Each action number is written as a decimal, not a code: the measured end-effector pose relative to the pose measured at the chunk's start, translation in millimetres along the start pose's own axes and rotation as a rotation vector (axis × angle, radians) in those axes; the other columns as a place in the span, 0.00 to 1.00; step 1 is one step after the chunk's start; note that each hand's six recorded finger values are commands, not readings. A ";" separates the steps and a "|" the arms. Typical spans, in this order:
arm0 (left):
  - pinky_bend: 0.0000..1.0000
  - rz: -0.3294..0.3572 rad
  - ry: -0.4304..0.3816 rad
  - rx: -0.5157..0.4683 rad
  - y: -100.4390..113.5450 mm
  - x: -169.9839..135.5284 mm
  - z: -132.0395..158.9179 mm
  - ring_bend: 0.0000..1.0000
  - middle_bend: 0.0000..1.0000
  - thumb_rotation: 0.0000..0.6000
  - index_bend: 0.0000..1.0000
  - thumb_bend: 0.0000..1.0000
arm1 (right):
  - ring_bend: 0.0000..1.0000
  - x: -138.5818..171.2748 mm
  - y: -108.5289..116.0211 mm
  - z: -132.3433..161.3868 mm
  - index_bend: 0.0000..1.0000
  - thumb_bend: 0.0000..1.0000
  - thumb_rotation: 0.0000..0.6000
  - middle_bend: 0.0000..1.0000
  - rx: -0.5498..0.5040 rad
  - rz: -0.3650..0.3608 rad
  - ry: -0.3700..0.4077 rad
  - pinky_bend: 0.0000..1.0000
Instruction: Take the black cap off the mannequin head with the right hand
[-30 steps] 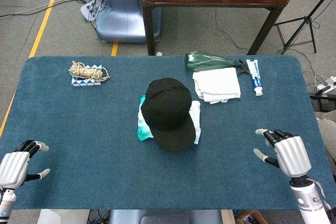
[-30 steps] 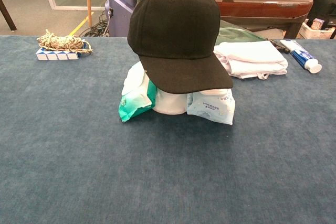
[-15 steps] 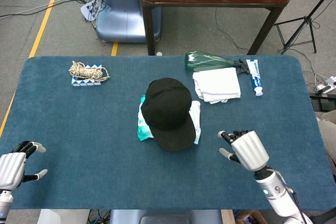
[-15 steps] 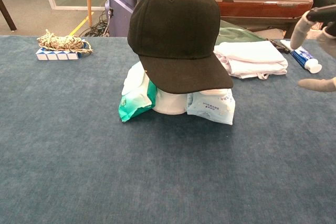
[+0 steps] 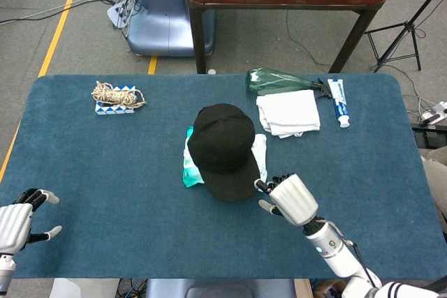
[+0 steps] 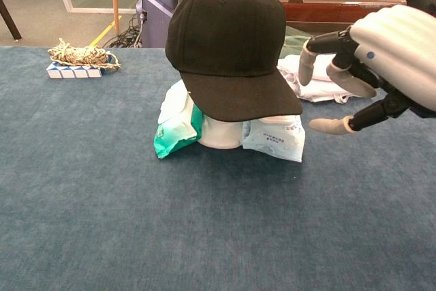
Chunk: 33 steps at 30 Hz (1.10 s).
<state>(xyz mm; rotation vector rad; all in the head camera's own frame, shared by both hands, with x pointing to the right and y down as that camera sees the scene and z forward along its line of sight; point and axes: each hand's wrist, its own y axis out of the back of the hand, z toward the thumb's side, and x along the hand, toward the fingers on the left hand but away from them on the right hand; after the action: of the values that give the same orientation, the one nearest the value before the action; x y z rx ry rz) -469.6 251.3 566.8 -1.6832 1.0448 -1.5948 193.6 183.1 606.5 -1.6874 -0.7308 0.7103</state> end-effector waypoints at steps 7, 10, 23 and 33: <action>0.43 0.004 0.001 -0.004 1.6 -0.8 -0.5 0.21 0.34 1.00 0.41 0.07 | 0.82 -13.2 -12.2 11.4 0.50 0.00 1.00 0.92 -0.004 -0.006 0.027 0.96; 0.43 0.007 0.000 -0.006 2.4 -1.1 -0.3 0.21 0.34 1.00 0.41 0.07 | 0.82 -17.9 -16.3 15.4 0.50 0.00 1.00 0.93 -0.006 -0.011 0.035 0.96; 0.43 0.018 0.004 -0.011 7.3 -3.8 -2.6 0.21 0.34 1.00 0.41 0.07 | 0.82 -31.1 -26.5 21.8 0.50 0.00 1.00 0.93 0.036 -0.075 0.055 0.96; 0.43 0.016 0.009 -0.009 6.8 -4.1 -3.2 0.21 0.34 1.00 0.41 0.07 | 0.82 -37.9 -19.6 20.1 0.50 0.00 1.00 0.92 0.052 -0.188 0.060 0.96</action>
<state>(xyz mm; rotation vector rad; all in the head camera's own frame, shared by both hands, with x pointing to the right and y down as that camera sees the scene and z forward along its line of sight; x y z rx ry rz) -473.6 251.6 559.2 -1.6719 1.0689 -1.5909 152.1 169.8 624.7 -1.5625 -0.8099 0.5408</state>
